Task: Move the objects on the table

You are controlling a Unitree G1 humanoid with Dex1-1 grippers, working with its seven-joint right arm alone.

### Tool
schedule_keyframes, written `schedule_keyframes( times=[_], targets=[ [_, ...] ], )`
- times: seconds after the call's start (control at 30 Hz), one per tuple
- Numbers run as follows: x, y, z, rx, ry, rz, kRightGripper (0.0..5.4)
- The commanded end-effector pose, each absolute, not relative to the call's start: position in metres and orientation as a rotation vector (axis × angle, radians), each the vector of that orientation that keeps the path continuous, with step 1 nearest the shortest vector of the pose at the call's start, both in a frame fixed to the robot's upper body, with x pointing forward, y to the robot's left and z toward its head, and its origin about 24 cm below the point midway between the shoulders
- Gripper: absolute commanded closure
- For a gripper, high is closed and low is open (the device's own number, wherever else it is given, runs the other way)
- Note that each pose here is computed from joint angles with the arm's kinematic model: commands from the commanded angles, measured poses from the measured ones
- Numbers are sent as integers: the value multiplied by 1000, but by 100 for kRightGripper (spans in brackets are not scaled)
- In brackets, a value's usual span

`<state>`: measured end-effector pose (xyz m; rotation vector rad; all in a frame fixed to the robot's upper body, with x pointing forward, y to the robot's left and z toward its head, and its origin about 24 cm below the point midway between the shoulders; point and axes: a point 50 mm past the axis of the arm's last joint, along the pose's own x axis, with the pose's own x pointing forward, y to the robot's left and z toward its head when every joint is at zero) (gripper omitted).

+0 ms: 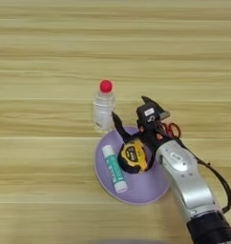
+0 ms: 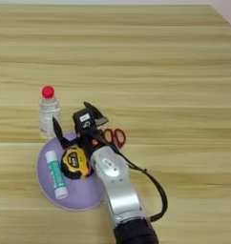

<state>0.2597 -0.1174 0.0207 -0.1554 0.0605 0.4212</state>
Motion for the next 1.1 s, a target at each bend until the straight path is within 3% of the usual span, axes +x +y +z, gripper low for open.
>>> schedule_keyframes(
  times=[0.03, 0.43, 1.1],
  targets=[
    [277, -113, 44, -174, -34, 448, 4],
    [286, -94, 44, -164, -8, 564, 4],
    [310, -91, 39, -190, 15, 563, 4]
  ],
)
